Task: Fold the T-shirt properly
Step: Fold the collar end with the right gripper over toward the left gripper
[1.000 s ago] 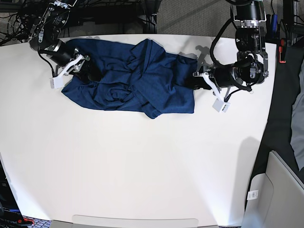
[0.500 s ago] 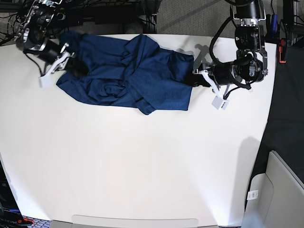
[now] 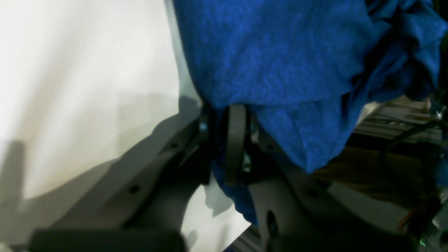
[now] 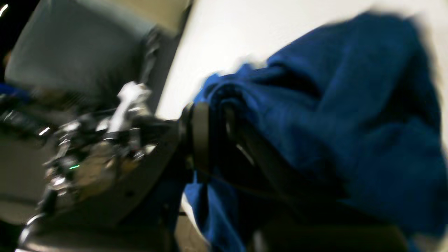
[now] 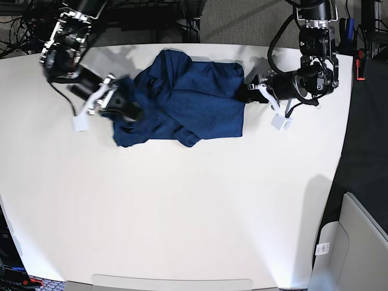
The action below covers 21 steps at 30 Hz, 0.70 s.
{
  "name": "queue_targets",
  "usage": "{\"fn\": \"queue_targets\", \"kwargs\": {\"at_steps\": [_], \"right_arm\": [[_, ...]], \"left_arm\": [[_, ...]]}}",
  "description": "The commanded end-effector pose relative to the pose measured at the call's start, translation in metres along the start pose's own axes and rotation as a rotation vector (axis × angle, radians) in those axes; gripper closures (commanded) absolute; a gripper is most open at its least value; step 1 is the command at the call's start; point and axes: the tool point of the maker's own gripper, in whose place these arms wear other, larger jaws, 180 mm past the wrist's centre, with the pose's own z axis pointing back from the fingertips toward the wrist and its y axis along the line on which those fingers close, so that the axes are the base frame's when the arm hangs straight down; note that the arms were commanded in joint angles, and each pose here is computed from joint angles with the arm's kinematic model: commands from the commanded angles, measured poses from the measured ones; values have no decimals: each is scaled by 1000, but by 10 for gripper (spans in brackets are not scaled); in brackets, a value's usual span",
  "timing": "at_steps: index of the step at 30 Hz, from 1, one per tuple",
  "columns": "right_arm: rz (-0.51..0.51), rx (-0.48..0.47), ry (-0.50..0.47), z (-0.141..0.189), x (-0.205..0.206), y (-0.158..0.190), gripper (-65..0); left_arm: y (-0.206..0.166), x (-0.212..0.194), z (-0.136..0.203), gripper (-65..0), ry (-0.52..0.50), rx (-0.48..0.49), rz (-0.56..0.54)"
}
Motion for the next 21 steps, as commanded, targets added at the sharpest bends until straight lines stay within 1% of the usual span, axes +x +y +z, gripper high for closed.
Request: {"fn": "queue_targets", "kwargs": {"at_steps": [1, 3, 7, 9, 13, 16, 18, 21], "right_arm": [[38, 72, -46, -11, 15, 22, -7], [18, 133, -44, -31, 7, 41, -7], [37, 185, 44, -54, -12, 59, -7], [44, 205, 56, -61, -15, 66, -8], [20, 230, 98, -74, -24, 67, -8], [10, 270, 140, -90, -29, 72, -8], [18, 280, 157, -98, -27, 72, -9], [63, 281, 204, -111, -25, 75, -9]], "left_arm": [[6, 0, 2, -4, 7, 26, -2], [8, 2, 1, -4, -7, 27, 5], [8, 4, 1, -4, -18, 27, 5], [8, 3, 1, -4, -16, 27, 6], [10, -2, 1, -4, -9, 29, 13], [11, -8, 1, -4, 2, 31, 22], [12, -13, 0, -4, 8, 32, 30], [7, -17, -5, -4, 8, 14, 44]]}}
